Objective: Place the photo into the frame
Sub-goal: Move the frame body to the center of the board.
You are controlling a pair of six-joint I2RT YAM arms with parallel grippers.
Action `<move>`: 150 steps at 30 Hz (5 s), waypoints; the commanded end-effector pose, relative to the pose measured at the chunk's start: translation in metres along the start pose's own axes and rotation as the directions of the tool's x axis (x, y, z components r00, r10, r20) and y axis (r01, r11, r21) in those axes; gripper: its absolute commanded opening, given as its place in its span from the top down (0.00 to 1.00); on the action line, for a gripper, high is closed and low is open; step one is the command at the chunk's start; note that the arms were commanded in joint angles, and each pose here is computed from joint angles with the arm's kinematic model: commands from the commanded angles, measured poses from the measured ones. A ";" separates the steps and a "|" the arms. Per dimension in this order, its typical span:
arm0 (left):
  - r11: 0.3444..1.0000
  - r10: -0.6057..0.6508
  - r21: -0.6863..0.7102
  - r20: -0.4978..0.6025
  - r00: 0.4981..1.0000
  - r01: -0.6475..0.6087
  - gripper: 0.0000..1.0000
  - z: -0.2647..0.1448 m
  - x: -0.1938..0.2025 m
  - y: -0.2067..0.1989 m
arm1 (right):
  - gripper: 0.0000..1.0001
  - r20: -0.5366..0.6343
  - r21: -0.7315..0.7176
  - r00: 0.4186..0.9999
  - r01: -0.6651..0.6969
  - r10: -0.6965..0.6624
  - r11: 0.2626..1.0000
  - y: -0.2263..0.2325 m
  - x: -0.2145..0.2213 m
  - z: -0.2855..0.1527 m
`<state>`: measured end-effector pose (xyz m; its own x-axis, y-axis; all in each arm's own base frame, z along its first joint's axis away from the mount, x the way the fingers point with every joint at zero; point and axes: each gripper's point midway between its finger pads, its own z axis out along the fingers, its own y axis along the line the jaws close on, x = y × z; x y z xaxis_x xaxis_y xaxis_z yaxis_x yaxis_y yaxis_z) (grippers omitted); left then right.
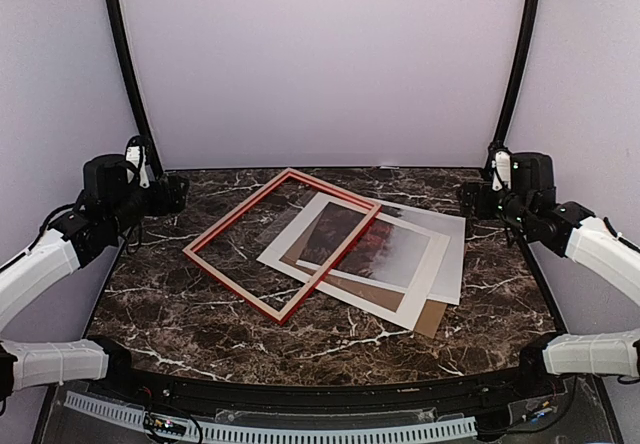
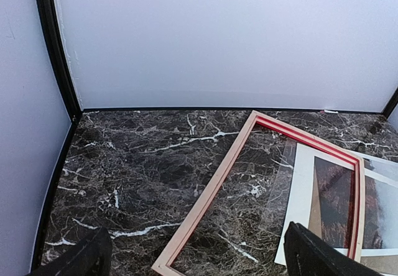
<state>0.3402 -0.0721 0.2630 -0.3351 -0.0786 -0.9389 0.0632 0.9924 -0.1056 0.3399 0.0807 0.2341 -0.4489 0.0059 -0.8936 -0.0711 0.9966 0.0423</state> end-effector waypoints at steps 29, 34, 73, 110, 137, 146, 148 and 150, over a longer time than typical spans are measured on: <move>0.989 0.099 0.132 -0.314 0.944 -0.059 0.01 0.068 0.041 -0.033 | 0.01 -0.056 -0.163 0.995 -0.091 0.083 0.982 0.023 0.016 -0.015; 0.979 0.155 0.187 -0.447 0.881 -0.077 0.01 0.112 0.073 -0.042 | 0.01 -0.110 -0.177 0.992 -0.079 0.060 0.981 0.030 0.028 0.002; 0.976 0.204 0.122 -0.806 0.556 -0.181 0.87 0.170 0.181 0.006 | 0.01 -0.351 -0.256 0.935 -0.154 0.057 0.954 0.072 0.110 0.048; 0.990 0.001 -0.077 -0.837 0.547 -0.119 0.24 0.085 0.190 0.059 | 0.01 -0.498 -0.096 0.849 0.149 -0.177 0.984 0.037 0.102 0.183; 0.931 0.196 0.361 -0.627 0.754 0.058 0.13 0.078 0.178 -0.212 | 0.31 -0.621 -0.326 0.781 -0.175 -0.070 0.929 0.037 0.141 0.190; 0.951 0.251 0.304 -0.655 0.713 -0.056 0.22 0.083 0.213 -0.238 | 0.46 -0.628 -0.330 0.776 -0.206 -0.052 0.921 0.032 0.143 0.189; 0.958 0.243 0.277 -0.668 0.703 -0.067 0.26 0.084 0.219 -0.234 | 0.51 -0.634 -0.332 0.771 -0.213 -0.050 0.919 0.031 0.145 0.189; 0.964 0.233 0.255 -0.675 0.700 -0.075 0.30 0.085 0.223 -0.230 | 0.57 -0.640 -0.338 0.766 -0.225 -0.048 0.914 0.031 0.148 0.189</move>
<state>0.3267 -0.3407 0.0526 -0.8360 0.2764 -0.4741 0.3968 0.9012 -0.1743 0.4545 0.1228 0.0327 -0.8846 -0.0973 -0.4561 -0.2708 0.9034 0.3325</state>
